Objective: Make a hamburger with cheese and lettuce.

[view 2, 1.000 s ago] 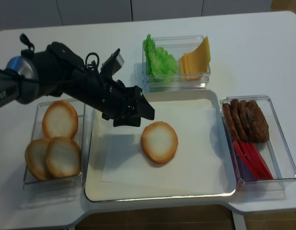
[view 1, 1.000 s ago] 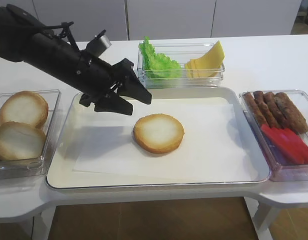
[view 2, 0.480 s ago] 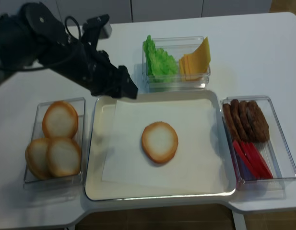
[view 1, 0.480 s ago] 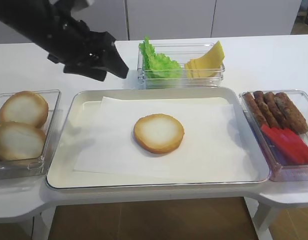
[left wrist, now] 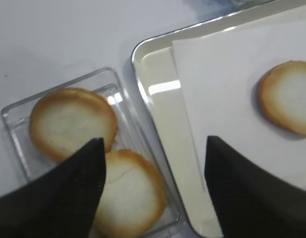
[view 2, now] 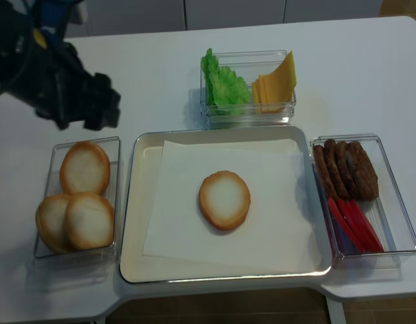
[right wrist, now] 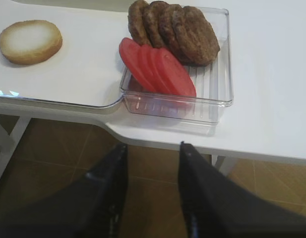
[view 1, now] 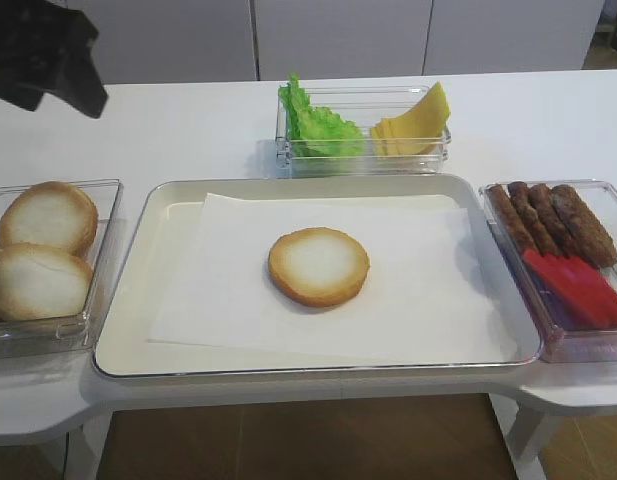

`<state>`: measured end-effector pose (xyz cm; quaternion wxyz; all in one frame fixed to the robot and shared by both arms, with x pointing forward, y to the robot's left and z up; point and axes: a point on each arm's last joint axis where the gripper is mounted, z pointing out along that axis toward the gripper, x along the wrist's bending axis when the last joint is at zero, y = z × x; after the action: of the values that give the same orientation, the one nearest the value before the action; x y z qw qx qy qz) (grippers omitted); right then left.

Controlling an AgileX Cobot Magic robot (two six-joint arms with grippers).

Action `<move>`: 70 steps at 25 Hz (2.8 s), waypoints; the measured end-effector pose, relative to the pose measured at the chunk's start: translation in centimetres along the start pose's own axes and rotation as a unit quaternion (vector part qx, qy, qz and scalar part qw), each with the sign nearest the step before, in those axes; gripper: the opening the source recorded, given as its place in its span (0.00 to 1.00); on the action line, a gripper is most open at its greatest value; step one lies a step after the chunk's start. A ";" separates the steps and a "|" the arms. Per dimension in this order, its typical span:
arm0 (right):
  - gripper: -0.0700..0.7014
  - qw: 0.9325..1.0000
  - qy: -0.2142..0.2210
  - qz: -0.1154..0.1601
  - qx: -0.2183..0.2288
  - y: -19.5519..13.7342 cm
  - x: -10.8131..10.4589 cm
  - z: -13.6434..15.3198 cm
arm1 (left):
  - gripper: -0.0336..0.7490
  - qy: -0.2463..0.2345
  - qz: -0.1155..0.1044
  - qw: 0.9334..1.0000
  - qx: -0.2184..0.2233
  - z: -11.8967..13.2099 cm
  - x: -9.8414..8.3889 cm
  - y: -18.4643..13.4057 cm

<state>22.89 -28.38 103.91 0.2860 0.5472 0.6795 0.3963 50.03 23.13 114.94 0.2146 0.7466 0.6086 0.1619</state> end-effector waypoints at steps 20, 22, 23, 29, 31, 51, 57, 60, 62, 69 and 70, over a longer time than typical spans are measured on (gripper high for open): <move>0.45 1.000 0.000 0.000 0.000 0.0 0.0 0.0 | 0.64 0.087 -0.055 0.993 -0.055 -8.5 2.5 -11.5; 0.45 1.000 0.000 0.000 0.000 0.0 0.0 0.0 | 0.64 0.096 -0.070 0.991 -0.069 -9.0 2.8 -13.1; 0.45 1.000 0.000 0.000 0.000 0.0 0.0 0.0 | 0.64 0.102 -0.076 0.989 -0.080 -9.5 3.0 -13.9; 0.46 1.000 0.000 0.000 0.000 0.0 0.0 0.0 | 0.64 0.131 -0.096 0.978 -0.128 -10.7 3.9 -18.0; 0.45 1.000 0.000 0.000 0.000 0.0 0.0 0.0 | 0.64 0.128 -0.102 0.976 -0.144 -11.0 4.0 -19.4; 0.45 1.000 0.000 -0.001 0.000 0.0 0.0 0.0 | 0.64 0.024 -0.061 0.977 -0.203 -7.7 2.7 -29.3; 0.45 1.000 0.000 -0.001 0.000 0.0 0.0 0.0 | 0.64 0.020 -0.043 0.978 -0.202 -6.6 2.6 -30.3; 0.45 1.000 0.000 -0.001 0.000 0.0 0.0 0.0 | 0.64 0.013 -0.036 0.981 -0.190 -6.0 2.5 -30.4; 0.45 1.000 0.000 -0.001 0.000 0.0 0.0 0.0 | 0.64 0.012 -0.034 0.980 -0.194 -6.0 2.4 -30.3; 0.45 1.000 0.000 -0.001 0.000 0.0 0.0 0.0 | 0.64 -0.011 0.001 0.979 -0.205 -5.5 1.9 -30.0; 0.45 1.000 0.000 -0.001 0.000 0.0 0.0 0.0 | 0.64 -0.018 0.005 0.978 -0.206 -5.4 1.8 -30.0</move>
<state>22.89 -28.38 103.91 0.2864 0.5466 0.6800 0.3961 22.52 30.52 104.04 0.3739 0.6919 0.5547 0.2716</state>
